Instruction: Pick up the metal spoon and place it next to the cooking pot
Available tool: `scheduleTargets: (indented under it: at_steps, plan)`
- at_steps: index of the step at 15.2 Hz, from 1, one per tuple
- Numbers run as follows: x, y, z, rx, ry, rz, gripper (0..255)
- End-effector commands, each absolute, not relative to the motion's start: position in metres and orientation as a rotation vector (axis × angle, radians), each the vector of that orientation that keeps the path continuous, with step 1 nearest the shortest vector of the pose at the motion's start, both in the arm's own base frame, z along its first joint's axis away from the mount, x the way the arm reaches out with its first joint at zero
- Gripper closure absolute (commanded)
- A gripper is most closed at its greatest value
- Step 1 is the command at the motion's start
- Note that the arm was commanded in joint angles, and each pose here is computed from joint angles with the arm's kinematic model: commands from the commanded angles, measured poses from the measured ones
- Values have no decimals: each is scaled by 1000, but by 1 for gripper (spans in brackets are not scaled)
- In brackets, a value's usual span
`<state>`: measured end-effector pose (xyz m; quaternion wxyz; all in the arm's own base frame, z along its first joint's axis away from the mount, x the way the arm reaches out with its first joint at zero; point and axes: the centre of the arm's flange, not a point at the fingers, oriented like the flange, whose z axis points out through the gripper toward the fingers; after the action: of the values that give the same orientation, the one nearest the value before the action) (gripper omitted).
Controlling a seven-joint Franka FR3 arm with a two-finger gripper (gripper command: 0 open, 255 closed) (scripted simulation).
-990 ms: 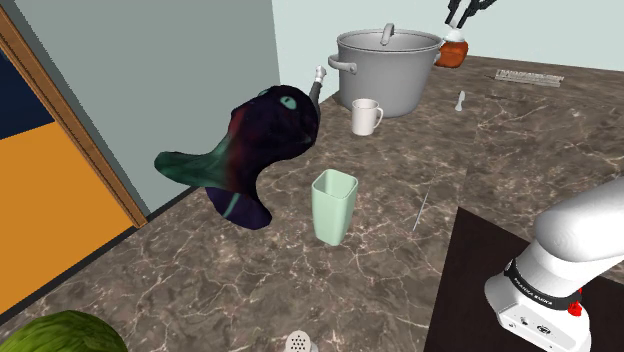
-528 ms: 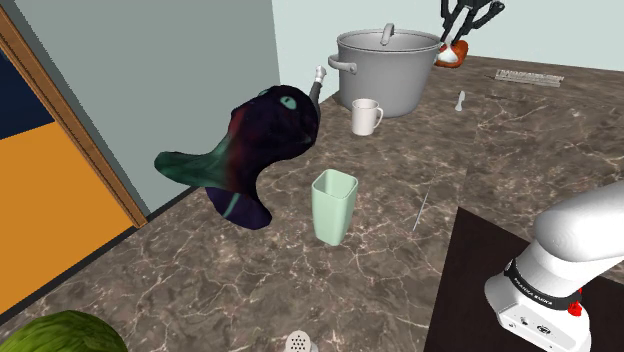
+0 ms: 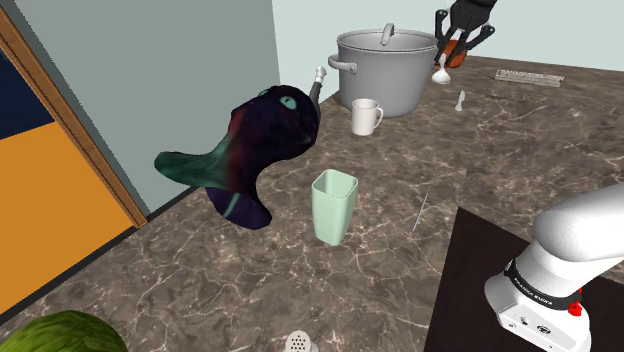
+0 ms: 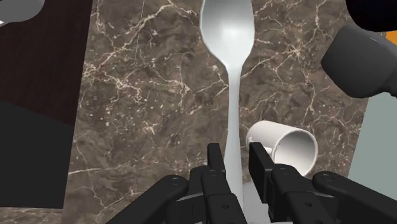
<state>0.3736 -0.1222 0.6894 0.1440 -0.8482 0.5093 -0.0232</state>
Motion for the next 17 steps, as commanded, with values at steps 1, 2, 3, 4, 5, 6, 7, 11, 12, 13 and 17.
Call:
scheduleTargets:
  at_steps: [1, 2, 3, 4, 5, 6, 7, 11, 12, 13, 17]
  plan:
    - [373, -122, 679, -2445, 1468, -67, 255]
    - [373, -122, 674, -2445, 1468, -67, 255]
    - [373, -122, 668, -2445, 1468, -67, 255]
    - [373, -122, 663, -2445, 1468, -67, 255]
    - [373, -122, 658, -2445, 1468, -67, 255]
    - [373, -122, 653, -2445, 1468, -67, 255]
    - [373, -122, 647, -2445, 1468, -67, 255]
    - [373, -122, 626, -2445, 1468, -67, 255]
    - [373, -122, 621, -2445, 1468, -67, 255]
    - [373, -122, 616, -2445, 1468, -67, 255]
    - [373, -122, 595, -2445, 1468, -67, 255]
